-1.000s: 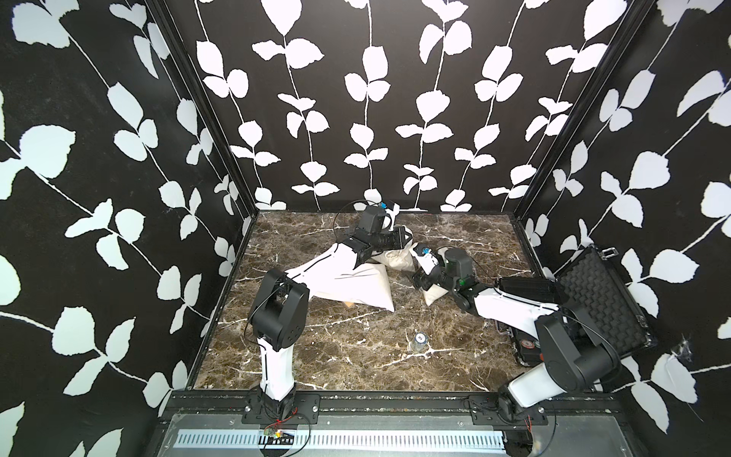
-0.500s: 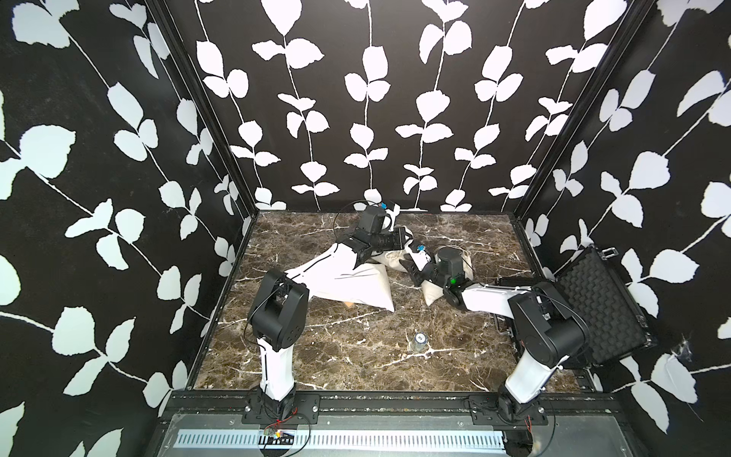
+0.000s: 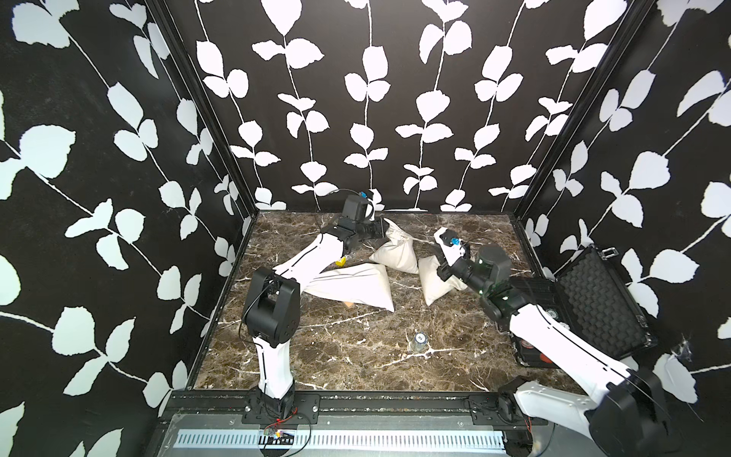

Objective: Close the soil bag
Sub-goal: Frap the soil bag at the center of the board.

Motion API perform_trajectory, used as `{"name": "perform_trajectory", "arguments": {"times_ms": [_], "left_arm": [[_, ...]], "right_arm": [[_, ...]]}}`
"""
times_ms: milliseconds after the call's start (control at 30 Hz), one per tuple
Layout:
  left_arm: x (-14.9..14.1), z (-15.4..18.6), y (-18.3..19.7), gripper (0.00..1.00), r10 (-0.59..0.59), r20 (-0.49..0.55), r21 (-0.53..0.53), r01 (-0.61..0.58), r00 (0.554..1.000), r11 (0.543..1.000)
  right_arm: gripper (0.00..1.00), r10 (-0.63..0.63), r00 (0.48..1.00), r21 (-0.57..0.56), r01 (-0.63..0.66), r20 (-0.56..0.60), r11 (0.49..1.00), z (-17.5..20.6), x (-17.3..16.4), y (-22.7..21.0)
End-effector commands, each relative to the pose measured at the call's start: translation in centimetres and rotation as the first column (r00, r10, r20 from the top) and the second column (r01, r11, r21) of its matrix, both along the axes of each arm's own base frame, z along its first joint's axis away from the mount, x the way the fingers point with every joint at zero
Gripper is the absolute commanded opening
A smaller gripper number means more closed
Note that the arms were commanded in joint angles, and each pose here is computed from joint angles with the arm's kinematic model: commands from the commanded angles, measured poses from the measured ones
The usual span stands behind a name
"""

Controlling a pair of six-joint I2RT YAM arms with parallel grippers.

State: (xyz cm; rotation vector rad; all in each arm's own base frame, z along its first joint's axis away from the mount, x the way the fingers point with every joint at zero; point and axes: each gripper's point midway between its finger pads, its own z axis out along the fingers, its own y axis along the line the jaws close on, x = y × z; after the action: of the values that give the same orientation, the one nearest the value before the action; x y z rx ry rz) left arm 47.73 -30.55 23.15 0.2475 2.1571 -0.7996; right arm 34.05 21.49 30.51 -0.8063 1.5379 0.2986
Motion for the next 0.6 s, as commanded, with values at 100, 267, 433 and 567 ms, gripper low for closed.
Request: {"name": "perform_trajectory", "arguments": {"times_ms": [100, 267, 433, 567], "left_arm": [[-1.3, 5.3, 1.7, 0.45, -0.026, 0.212, 0.033, 0.019, 0.977, 0.999], [-6.2, 8.2, 0.7, 0.68, -0.151, 0.467, 0.124, 0.105, 0.871, 0.987], [-11.5, 10.0, -2.4, 0.79, -0.304, 0.660, 0.268, 0.163, 0.687, 0.950], [-13.7, 11.0, -4.6, 0.84, -0.362, 0.730, 0.285, 0.223, 0.580, 0.932]], "right_arm": [[0.00, -0.052, 0.999, -0.016, 0.053, 0.004, 0.998, 3.5, 0.9, -0.7], [0.00, -0.031, 0.999, 0.037, 0.032, -0.026, 0.999, 4.5, 1.0, 0.0], [0.00, -0.018, 0.999, 0.055, 0.021, -0.051, 0.998, 5.6, 0.6, 0.2], [0.00, 0.000, 0.998, 0.060, 0.004, -0.063, 0.998, 5.9, -0.1, 0.4]]}}
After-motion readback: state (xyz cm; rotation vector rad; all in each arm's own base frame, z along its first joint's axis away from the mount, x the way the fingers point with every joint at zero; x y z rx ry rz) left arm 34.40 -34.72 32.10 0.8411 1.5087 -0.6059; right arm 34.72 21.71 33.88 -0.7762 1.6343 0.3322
